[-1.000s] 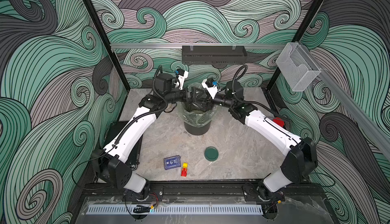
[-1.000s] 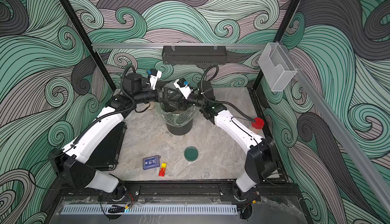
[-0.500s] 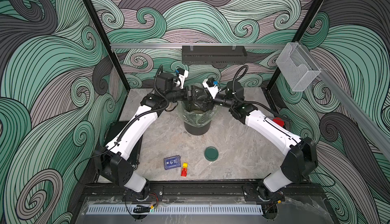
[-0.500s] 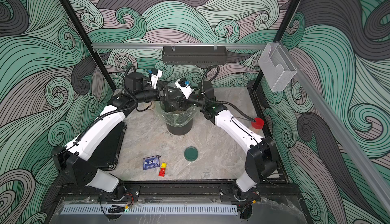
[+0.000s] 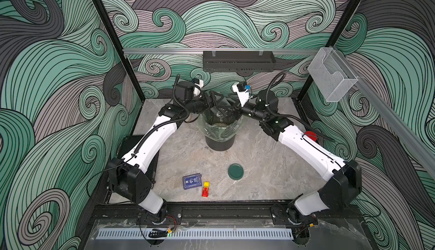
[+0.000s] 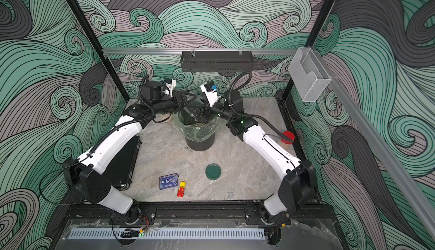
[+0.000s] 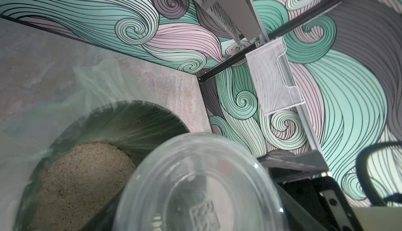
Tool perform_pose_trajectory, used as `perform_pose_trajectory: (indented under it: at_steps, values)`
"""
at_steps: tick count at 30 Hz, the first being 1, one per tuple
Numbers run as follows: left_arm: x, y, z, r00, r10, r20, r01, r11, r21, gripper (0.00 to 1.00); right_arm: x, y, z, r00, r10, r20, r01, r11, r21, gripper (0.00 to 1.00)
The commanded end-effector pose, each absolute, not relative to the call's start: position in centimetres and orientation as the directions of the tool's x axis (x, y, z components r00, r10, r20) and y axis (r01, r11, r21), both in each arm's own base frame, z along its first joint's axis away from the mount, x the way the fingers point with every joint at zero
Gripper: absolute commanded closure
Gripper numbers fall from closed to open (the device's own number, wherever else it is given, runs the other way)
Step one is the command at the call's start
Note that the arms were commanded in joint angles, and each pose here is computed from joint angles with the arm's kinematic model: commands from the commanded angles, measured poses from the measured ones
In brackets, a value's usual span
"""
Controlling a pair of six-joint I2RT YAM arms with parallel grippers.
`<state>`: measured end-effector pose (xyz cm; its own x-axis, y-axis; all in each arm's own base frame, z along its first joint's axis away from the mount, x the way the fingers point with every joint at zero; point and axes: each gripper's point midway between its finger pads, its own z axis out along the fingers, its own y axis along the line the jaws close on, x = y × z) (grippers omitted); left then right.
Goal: Empty expired oatmeal from jars
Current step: Place the jar at the center of the board.
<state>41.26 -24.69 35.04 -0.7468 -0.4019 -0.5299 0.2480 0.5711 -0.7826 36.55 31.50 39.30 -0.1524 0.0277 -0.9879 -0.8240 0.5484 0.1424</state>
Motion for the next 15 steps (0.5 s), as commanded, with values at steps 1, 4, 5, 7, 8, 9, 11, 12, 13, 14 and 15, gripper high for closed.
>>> perform_pose_trajectory:
  at_steps: [1, 4, 5, 7, 8, 9, 11, 12, 13, 14, 15]
  values:
    - [41.8, -24.2, 39.1, -0.703, -0.545, -0.457, 0.231, 0.433, -0.871, 1.00, 36.4, 29.3, 42.4, -0.287, 0.246, -0.926, -0.718, 0.585, 0.378, 0.01]
    - [42.0, -24.3, 39.9, -0.712, -0.603, -0.361, 0.197, 0.323, -0.926, 1.00, 35.7, 28.6, 41.7, -0.394, 0.349, -0.850, -0.653, 0.544, 0.527, 0.01]
    - [42.1, -24.5, 40.0, -0.719, -0.617, -0.321, 0.177, 0.284, -0.942, 1.00, 35.4, 28.4, 41.4, -0.418, 0.375, -0.827, -0.637, 0.527, 0.562, 0.02]
    - [42.2, -24.7, 40.1, -0.734, -0.634, -0.245, 0.135, 0.217, -0.967, 1.00, 35.2, 28.2, 40.7, -0.456, 0.413, -0.788, -0.606, 0.505, 0.615, 0.01]
    - [42.3, -24.8, 40.1, -0.744, -0.637, -0.202, 0.108, 0.184, -0.977, 1.00, 35.1, 28.0, 40.4, -0.470, 0.424, -0.774, -0.594, 0.497, 0.633, 0.01]
    - [42.3, -25.0, 40.1, -0.752, -0.638, -0.167, 0.086, 0.156, -0.984, 1.00, 35.0, 27.8, 40.2, -0.478, 0.435, -0.763, -0.582, 0.494, 0.646, 0.01]
    - [42.2, -25.3, 40.2, -0.768, -0.632, -0.106, 0.054, 0.101, -0.993, 1.00, 35.2, 27.4, 39.6, -0.485, 0.451, -0.749, -0.559, 0.498, 0.663, 0.01]
    - [42.2, -25.4, 40.4, -0.771, -0.632, -0.079, 0.040, 0.075, -0.996, 1.00, 35.4, 27.2, 39.2, -0.491, 0.456, -0.742, -0.546, 0.502, 0.670, 0.01]
    - [42.2, -25.4, 40.4, -0.773, -0.631, -0.057, 0.031, 0.053, -0.998, 1.00, 35.5, 27.0, 38.9, -0.497, 0.462, -0.735, -0.533, 0.506, 0.678, 0.01]
    - [42.2, -25.3, 40.5, -0.773, -0.633, -0.036, 0.023, 0.029, -0.999, 1.00, 35.9, 26.6, 38.4, -0.508, 0.472, -0.720, -0.509, 0.510, 0.693, 0.01]
    - [42.2, -25.3, 40.5, -0.772, -0.635, -0.019, 0.015, 0.012, -1.000, 1.00, 36.0, 26.6, 38.1, -0.519, 0.478, -0.709, -0.496, 0.507, 0.705, 0.01]
